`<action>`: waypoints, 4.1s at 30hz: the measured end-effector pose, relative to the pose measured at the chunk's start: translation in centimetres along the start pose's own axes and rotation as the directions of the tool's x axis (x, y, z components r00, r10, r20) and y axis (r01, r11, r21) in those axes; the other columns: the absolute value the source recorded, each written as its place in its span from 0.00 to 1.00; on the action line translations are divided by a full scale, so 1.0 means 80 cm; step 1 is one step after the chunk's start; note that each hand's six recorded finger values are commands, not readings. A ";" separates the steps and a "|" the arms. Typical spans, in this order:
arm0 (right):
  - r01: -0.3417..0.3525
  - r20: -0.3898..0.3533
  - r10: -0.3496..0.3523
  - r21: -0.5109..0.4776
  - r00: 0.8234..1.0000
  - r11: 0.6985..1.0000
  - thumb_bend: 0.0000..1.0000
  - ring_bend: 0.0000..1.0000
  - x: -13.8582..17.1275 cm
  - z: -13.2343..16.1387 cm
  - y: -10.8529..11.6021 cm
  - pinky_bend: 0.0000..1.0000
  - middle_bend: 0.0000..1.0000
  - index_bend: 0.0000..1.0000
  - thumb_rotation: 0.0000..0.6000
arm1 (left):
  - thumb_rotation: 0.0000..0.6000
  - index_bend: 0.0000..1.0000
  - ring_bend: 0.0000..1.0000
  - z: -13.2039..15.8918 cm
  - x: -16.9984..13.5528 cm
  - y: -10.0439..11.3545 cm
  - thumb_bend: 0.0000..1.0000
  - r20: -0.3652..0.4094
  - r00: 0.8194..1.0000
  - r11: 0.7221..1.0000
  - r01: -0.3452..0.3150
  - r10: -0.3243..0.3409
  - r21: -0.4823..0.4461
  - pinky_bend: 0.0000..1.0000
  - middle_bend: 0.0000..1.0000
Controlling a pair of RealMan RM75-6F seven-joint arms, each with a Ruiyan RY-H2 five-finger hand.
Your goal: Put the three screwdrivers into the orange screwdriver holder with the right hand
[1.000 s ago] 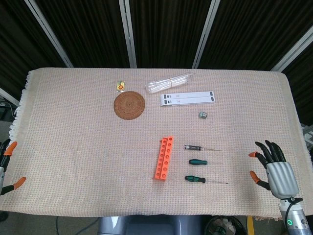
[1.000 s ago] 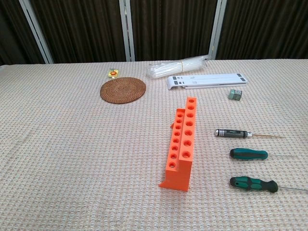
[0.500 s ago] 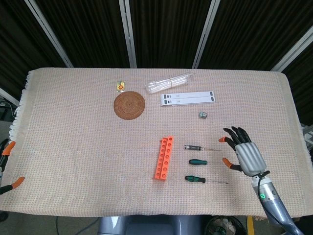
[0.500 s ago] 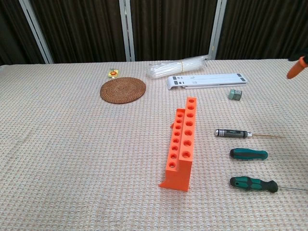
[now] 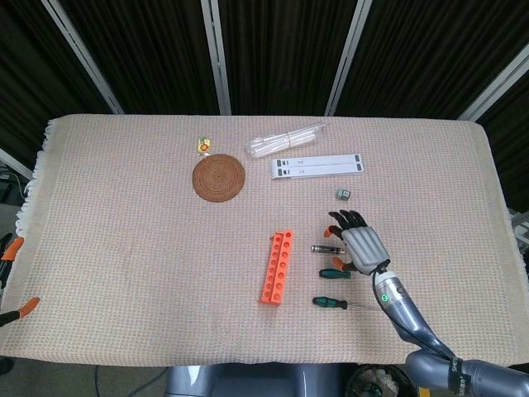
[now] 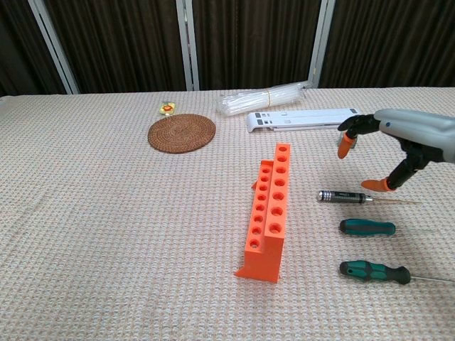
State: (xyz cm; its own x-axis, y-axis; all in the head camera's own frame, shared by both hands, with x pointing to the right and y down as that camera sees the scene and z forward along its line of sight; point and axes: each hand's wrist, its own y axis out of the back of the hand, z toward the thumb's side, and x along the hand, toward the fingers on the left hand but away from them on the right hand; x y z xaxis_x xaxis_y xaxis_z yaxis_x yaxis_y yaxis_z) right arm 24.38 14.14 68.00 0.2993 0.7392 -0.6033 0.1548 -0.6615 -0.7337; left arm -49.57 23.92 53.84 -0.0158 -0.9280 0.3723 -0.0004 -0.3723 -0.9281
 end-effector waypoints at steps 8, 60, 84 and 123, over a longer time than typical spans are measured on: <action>-0.045 0.039 0.046 -0.006 0.998 0.999 0.28 0.00 -0.031 0.006 -0.027 0.00 0.07 0.38 1.00 | 1.00 0.00 0.00 -0.005 0.003 -0.002 0.08 -0.007 1.000 1.000 0.003 -0.003 -0.002 0.00 0.00; -0.142 0.062 0.128 0.374 0.990 0.916 0.34 0.00 -0.062 0.029 -0.052 0.00 0.13 0.53 1.00 | 1.00 0.00 0.00 -0.014 0.007 -0.010 0.08 -0.019 1.000 1.000 0.024 -0.024 -0.020 0.00 0.00; -0.012 0.007 0.015 -0.309 1.000 0.951 0.36 0.00 -0.030 0.042 0.034 0.00 0.18 0.57 1.00 | 1.00 0.00 0.00 -0.006 0.008 -0.013 0.08 0.004 0.999 0.999 0.032 -0.032 -0.027 0.00 0.00; -0.300 -0.308 0.048 -0.861 0.950 0.412 0.36 0.00 0.021 0.101 0.111 0.00 0.19 0.57 1.00 | 1.00 0.00 0.00 0.016 0.011 -0.009 0.08 0.037 0.998 0.999 0.051 -0.051 -0.005 0.00 0.00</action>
State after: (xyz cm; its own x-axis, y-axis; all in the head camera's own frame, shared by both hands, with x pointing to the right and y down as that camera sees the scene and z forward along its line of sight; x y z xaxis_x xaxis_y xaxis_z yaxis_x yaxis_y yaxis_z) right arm 18.66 10.57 57.96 0.5818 0.6316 -0.5125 0.7843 -0.6025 0.1477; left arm -48.29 23.37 54.88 0.0208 -0.9078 0.4189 -0.0059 -0.4191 -0.9079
